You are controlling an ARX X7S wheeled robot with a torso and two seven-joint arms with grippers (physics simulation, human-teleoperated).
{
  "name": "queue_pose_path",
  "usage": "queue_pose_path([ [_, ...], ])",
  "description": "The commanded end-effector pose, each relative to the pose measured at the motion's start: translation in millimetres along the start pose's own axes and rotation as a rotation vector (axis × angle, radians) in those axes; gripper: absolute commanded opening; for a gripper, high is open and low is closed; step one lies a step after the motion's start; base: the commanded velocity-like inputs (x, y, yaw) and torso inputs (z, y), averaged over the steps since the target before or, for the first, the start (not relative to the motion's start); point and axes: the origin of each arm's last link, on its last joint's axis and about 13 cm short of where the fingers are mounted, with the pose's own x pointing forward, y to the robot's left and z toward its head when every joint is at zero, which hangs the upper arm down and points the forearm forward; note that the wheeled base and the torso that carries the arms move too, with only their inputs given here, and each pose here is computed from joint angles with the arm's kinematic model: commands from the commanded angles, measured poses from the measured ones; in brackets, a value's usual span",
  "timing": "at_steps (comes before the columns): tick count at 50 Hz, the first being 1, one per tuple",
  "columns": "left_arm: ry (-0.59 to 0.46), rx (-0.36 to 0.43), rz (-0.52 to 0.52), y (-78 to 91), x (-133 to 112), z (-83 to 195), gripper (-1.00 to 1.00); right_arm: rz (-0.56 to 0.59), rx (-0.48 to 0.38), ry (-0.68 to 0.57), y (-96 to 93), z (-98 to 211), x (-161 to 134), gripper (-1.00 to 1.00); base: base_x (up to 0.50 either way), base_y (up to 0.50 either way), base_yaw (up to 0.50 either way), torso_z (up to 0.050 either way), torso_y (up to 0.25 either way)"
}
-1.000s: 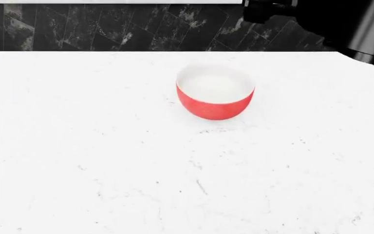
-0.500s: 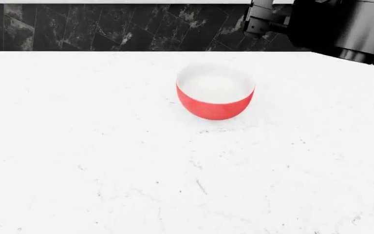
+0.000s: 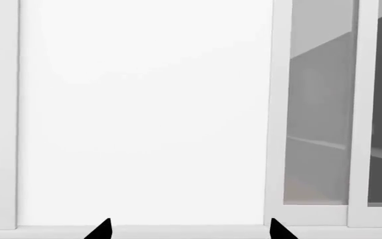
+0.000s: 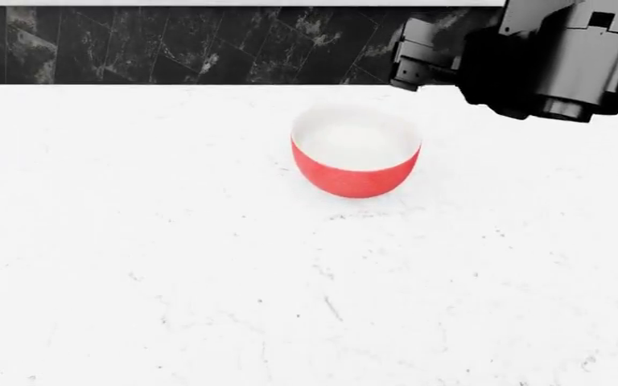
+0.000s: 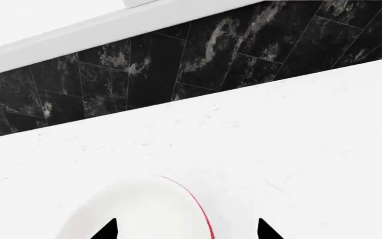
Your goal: Place the two vegetables and bowl onto the tray for setting up a vegetable dip station.
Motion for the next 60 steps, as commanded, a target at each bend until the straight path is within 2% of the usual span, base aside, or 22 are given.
queue_pose_path([
  [1, 0.001, 0.001, 0.0, 0.1, 0, 0, 1.0, 0.034, 0.025, 0.058, -0.2, -9, 4, 1.0, 0.0, 0.0, 0.0, 0.0, 0.0],
  [12, 0.002, 0.003, 0.002, 0.2, 1, -1, 1.0, 0.048, 0.059, 0.115, -2.6, -20, 6, 1.0, 0.0, 0.0, 0.0, 0.0, 0.0],
  [21, 0.0, 0.004, 0.0, -0.4, 0, 0, 1.0, -0.033, 0.067, 0.119, -11.0, -24, 14, 1.0, 0.0, 0.0, 0.0, 0.0, 0.0],
  [26, 0.001, 0.005, 0.0, -0.7, 0, 0, 1.0, -0.038, 0.043, 0.146, -12.6, -30, 19, 1.0, 0.0, 0.0, 0.0, 0.0, 0.0],
  [60, 0.003, 0.005, -0.001, -1.1, -1, -1, 1.0, -0.051, 0.099, 0.215, -21.9, -45, 47, 1.0, 0.0, 0.0, 0.0, 0.0, 0.0],
])
